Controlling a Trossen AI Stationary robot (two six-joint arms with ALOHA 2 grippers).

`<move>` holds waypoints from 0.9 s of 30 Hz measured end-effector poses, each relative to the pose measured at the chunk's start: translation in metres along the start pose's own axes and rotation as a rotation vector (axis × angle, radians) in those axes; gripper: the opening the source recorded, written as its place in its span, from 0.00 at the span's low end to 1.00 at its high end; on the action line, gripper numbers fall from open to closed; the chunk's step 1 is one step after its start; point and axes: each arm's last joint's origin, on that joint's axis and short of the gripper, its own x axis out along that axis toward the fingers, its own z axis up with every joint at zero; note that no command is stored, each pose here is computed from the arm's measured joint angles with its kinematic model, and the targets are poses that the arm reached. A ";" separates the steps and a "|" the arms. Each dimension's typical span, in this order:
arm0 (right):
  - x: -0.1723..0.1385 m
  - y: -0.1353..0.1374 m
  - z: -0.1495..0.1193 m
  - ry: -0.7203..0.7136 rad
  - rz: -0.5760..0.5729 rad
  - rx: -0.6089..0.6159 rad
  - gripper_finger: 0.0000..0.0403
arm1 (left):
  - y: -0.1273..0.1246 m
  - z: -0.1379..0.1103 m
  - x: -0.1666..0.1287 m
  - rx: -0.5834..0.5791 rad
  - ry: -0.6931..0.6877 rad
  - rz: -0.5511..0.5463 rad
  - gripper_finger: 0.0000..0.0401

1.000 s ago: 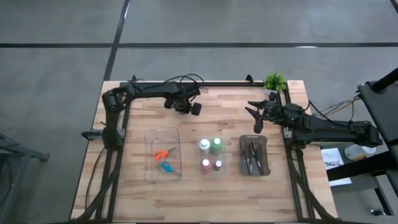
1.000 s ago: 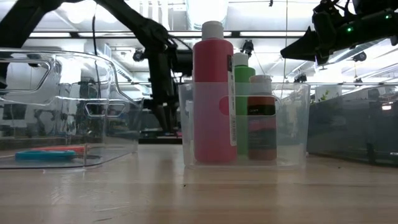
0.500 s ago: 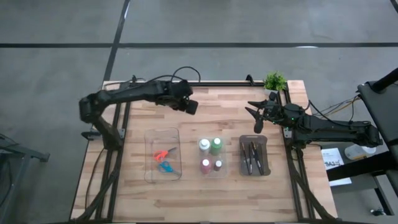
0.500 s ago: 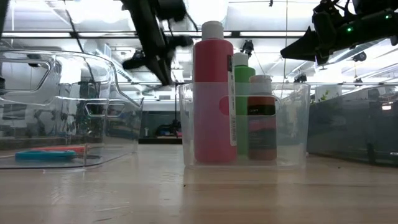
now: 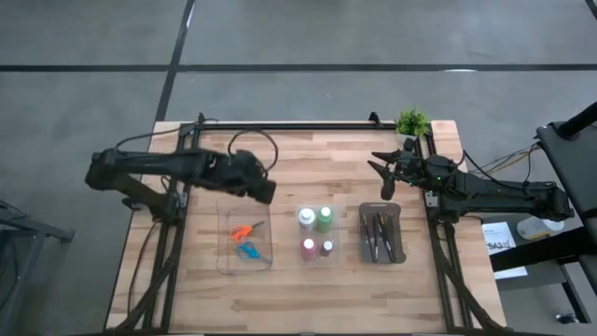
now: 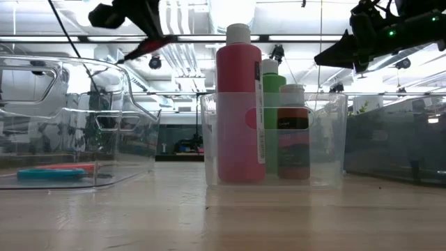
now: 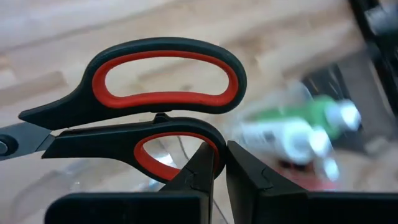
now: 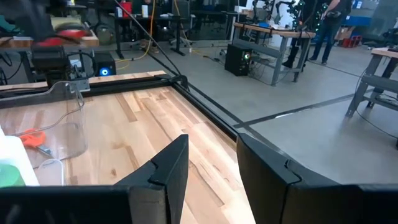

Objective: Pick & Place Paint Supplies
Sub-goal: Put the black scissors into the transparent bin

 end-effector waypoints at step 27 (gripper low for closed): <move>0.000 0.000 0.000 0.000 0.000 0.000 0.33 | -0.006 -0.125 0.040 0.599 0.320 -0.025 0.07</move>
